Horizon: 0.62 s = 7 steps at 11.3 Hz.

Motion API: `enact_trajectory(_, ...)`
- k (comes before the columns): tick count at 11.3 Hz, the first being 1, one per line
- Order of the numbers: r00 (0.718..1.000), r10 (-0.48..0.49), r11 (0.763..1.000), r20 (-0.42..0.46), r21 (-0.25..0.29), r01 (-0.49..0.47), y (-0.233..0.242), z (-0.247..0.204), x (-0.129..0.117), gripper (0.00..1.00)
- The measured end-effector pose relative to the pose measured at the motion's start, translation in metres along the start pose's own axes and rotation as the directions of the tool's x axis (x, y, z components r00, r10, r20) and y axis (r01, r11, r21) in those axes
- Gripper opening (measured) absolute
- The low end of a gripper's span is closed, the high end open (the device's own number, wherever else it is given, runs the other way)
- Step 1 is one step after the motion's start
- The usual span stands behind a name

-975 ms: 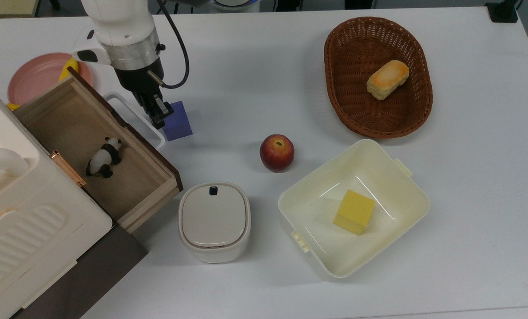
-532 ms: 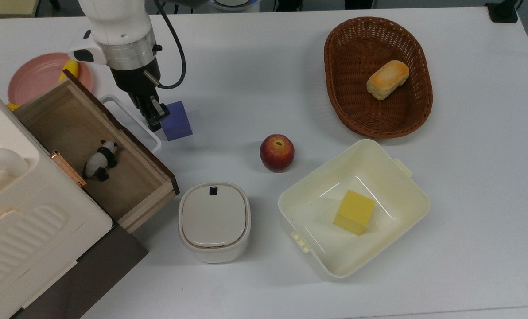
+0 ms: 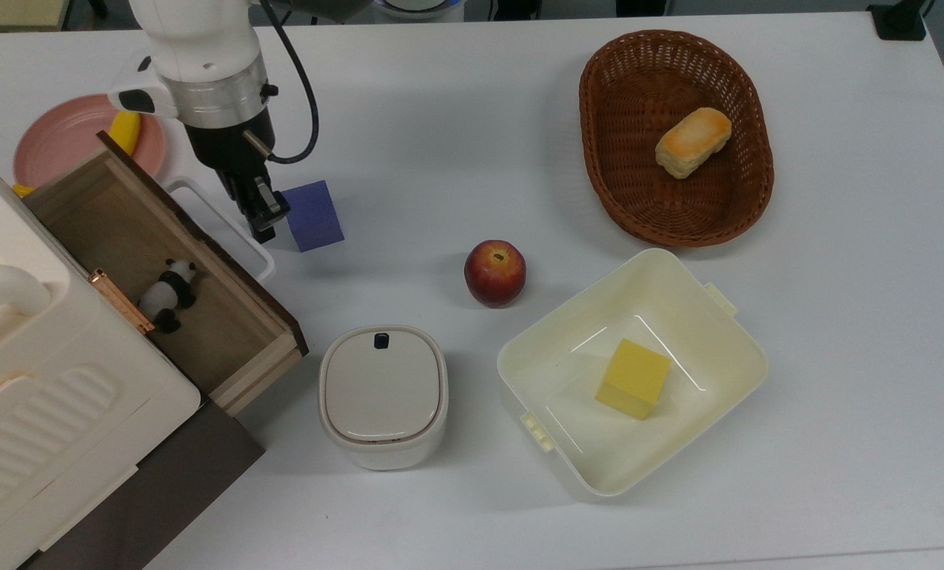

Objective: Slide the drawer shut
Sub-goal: 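Push the drawer front inward into the wooden cabinet with the gripper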

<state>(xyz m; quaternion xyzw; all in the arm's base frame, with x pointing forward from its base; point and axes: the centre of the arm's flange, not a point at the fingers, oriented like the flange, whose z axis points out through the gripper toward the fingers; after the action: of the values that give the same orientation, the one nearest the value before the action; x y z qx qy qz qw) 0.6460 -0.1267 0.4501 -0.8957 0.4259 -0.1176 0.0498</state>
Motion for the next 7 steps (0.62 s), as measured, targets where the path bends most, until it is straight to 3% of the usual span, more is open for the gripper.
enact_trajectory(7,0.998,0.028,1.0,-0.056,0.008,-0.028,0.02,0.015,0.054,0.01)
